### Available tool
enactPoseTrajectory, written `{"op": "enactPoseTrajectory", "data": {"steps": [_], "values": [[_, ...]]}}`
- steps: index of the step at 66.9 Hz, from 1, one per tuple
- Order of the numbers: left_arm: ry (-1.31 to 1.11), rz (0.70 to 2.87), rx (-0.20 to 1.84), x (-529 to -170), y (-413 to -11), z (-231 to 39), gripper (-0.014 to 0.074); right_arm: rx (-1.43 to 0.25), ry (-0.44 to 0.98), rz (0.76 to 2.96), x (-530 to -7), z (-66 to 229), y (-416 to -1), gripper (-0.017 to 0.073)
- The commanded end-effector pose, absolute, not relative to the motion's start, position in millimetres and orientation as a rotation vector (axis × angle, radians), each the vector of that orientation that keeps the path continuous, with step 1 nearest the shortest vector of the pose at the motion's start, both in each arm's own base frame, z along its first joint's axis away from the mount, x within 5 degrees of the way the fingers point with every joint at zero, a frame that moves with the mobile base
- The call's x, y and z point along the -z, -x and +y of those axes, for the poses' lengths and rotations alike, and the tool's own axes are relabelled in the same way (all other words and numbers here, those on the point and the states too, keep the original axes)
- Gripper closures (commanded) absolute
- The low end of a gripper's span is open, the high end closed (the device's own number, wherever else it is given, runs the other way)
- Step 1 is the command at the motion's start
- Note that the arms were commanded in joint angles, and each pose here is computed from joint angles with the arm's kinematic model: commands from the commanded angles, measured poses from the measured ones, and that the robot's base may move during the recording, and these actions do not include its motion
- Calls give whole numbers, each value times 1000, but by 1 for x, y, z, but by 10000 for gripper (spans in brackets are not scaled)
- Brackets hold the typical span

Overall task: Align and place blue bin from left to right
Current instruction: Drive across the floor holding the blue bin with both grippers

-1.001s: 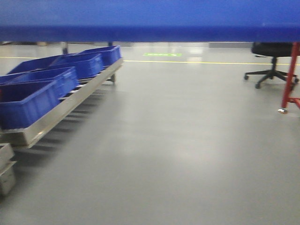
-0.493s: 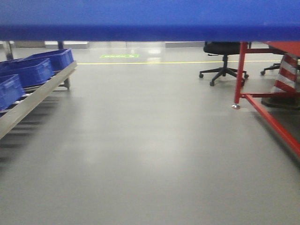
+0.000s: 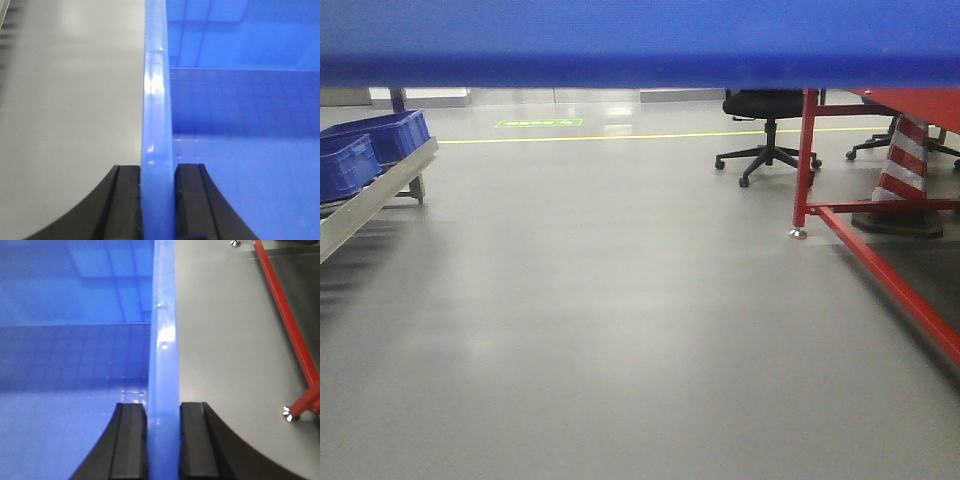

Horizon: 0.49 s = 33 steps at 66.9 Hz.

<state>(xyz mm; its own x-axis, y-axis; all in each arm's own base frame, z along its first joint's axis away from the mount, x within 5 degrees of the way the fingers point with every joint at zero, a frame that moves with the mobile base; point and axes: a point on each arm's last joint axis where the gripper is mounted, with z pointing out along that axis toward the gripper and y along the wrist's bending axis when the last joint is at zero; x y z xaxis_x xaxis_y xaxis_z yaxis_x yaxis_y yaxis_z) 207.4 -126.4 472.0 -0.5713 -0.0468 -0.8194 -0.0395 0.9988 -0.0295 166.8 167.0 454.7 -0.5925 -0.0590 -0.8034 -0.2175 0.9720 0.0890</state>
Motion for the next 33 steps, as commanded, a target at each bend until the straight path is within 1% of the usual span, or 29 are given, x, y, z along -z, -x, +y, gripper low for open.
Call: {"op": "enactPoseTrajectory", "data": {"steps": [1, 33], "values": [[21, 2088, 106, -483, -207, -133, 704, -327, 232, 2090, -468, 172, -165, 629], [20, 2087, 108, -483, -207, -133, 704, -329, 232, 2088, -468, 172, -165, 629]]}}
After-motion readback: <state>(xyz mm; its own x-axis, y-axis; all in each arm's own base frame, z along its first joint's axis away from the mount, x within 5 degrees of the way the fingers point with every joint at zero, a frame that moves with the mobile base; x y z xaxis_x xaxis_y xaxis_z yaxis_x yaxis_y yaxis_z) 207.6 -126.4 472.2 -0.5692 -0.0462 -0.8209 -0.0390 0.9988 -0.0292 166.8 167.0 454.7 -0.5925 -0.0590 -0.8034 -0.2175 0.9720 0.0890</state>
